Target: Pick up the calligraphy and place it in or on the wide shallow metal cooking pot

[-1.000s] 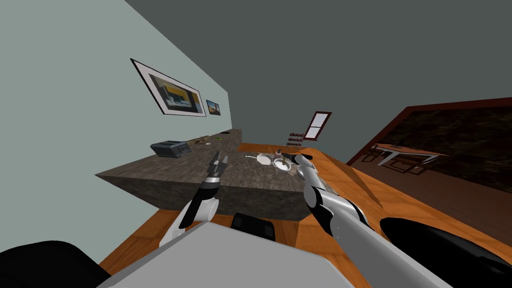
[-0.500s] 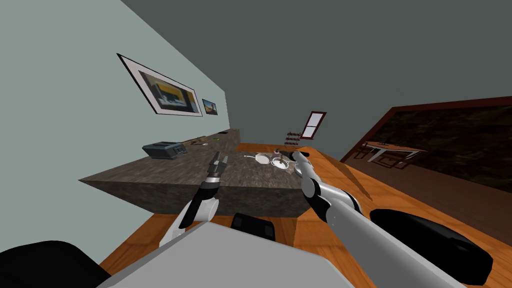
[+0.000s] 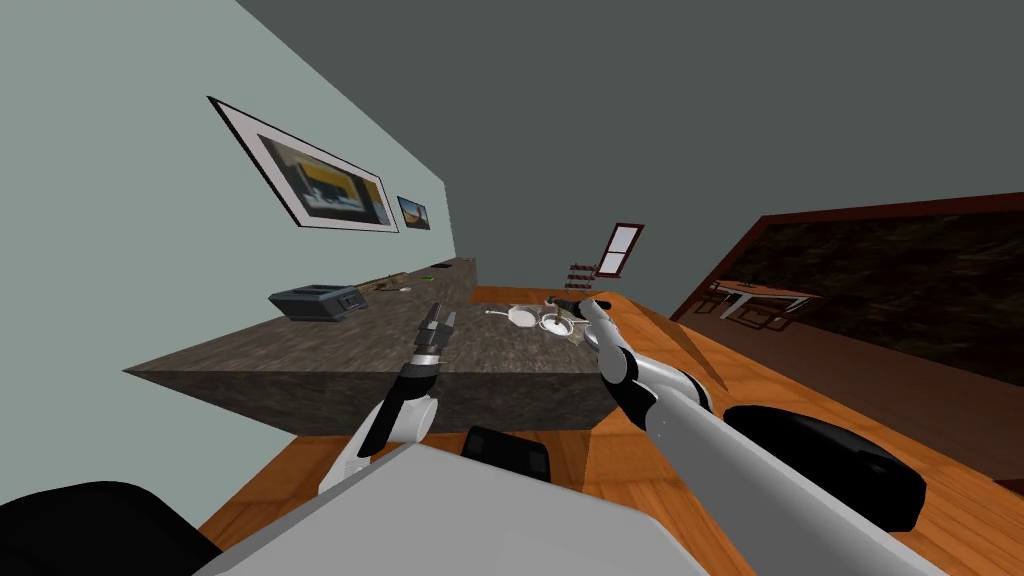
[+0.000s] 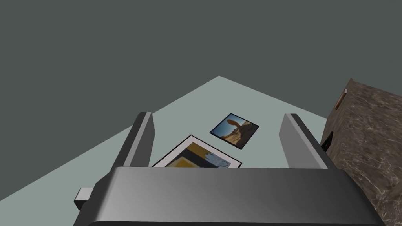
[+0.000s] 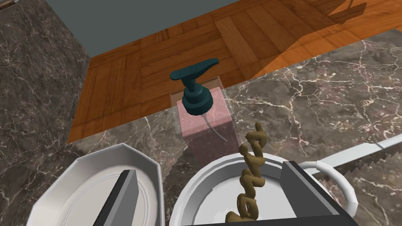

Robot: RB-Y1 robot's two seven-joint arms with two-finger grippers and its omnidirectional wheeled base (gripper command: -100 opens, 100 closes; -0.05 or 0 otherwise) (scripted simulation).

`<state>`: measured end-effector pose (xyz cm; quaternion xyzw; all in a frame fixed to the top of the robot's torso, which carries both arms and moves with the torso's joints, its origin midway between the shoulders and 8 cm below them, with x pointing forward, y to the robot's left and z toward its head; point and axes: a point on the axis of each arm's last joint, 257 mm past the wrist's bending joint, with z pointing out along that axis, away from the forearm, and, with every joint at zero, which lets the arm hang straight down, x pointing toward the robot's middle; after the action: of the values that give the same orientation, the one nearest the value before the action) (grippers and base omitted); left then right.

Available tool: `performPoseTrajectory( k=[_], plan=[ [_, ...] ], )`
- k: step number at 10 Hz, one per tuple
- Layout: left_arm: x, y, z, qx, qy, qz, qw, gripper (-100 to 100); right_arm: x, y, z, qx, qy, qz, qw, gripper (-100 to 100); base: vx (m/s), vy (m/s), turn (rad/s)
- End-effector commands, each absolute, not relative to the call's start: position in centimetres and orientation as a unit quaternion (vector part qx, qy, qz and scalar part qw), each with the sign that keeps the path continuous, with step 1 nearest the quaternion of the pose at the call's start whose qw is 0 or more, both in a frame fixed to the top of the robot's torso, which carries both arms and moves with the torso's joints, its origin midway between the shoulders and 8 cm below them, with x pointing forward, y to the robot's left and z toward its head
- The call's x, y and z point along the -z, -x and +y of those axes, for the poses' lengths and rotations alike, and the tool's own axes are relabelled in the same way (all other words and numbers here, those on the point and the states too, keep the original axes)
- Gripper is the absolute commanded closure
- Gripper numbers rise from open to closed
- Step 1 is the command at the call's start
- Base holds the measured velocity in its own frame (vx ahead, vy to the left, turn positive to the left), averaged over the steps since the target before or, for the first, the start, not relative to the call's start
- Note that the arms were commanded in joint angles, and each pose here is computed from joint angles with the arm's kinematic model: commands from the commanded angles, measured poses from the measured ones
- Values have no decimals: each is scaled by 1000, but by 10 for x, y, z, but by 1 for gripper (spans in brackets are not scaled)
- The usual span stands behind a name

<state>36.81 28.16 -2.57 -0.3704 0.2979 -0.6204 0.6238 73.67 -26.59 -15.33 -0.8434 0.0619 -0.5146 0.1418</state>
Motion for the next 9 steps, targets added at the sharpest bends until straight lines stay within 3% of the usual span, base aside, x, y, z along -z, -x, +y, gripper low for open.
performPoseTrajectory(
  k=[1, 3, 4, 9],
  plan=[
    [26, -368, 282, 620, 370, 298, 624, 0, 139, -743, -252, 521, 840, 48, 144, -100, -20, 10, -89],
    [26, -368, 282, 620, 370, 298, 624, 0, 139, -745, -239, 516, 842, 43, 150, -100, -17, 2, -71],
    [26, -368, 282, 620, 370, 298, 624, 0, 139, -746, -238, 517, 842, 39, 148, 0, 0, 0, 0],
    [26, -368, 282, 620, 370, 298, 624, 0, 139, -746, -238, 517, 842, 40, 149, 0, 0, 0, 0]
  ],
)
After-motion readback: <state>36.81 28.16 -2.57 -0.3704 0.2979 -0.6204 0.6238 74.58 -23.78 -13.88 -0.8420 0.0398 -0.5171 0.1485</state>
